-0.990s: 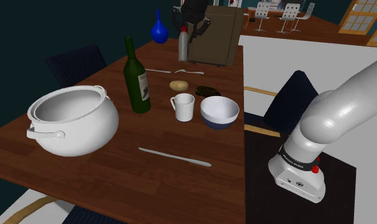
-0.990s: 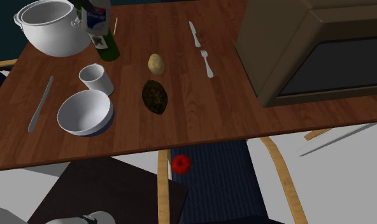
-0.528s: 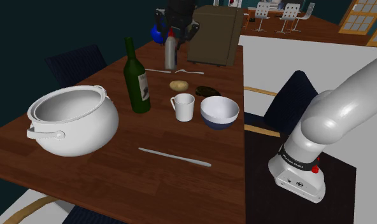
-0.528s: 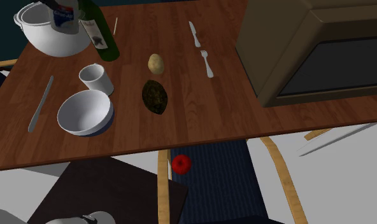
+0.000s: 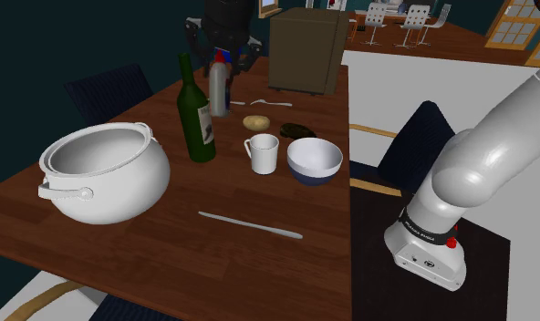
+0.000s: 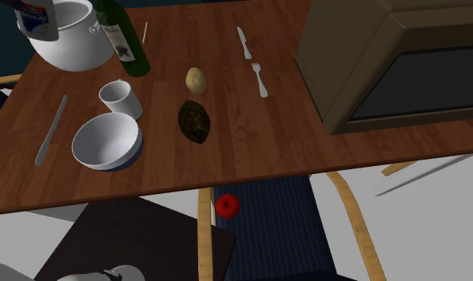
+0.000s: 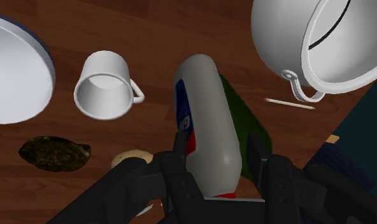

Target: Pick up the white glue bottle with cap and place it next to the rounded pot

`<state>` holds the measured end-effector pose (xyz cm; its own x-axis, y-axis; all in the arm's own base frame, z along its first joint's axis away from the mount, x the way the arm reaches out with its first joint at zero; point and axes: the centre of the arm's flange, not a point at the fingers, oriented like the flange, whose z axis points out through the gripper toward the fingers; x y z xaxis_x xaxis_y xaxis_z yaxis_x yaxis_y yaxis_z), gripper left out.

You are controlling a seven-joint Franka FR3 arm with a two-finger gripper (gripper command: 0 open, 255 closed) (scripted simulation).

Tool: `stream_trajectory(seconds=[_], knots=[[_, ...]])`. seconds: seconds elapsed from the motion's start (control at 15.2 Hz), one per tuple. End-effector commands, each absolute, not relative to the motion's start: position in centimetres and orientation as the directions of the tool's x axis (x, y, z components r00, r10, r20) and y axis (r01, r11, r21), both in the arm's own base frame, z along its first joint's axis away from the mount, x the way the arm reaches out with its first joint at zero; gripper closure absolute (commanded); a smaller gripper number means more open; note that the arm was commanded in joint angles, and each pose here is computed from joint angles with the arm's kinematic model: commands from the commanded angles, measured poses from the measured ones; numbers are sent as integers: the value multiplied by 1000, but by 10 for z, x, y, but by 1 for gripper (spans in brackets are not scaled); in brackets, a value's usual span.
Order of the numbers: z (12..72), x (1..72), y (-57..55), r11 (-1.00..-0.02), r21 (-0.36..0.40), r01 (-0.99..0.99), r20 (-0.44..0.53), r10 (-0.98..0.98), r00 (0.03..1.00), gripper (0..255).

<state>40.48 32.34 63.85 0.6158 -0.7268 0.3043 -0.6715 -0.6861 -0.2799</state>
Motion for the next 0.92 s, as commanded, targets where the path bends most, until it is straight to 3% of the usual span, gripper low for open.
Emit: stream_trajectory(seconds=[0.0,0.86], knots=[[640,397,350,-685,-282,-672,304,-728,614,255],[630,359,498,-685,-282,-672,304,-728,614,255]])
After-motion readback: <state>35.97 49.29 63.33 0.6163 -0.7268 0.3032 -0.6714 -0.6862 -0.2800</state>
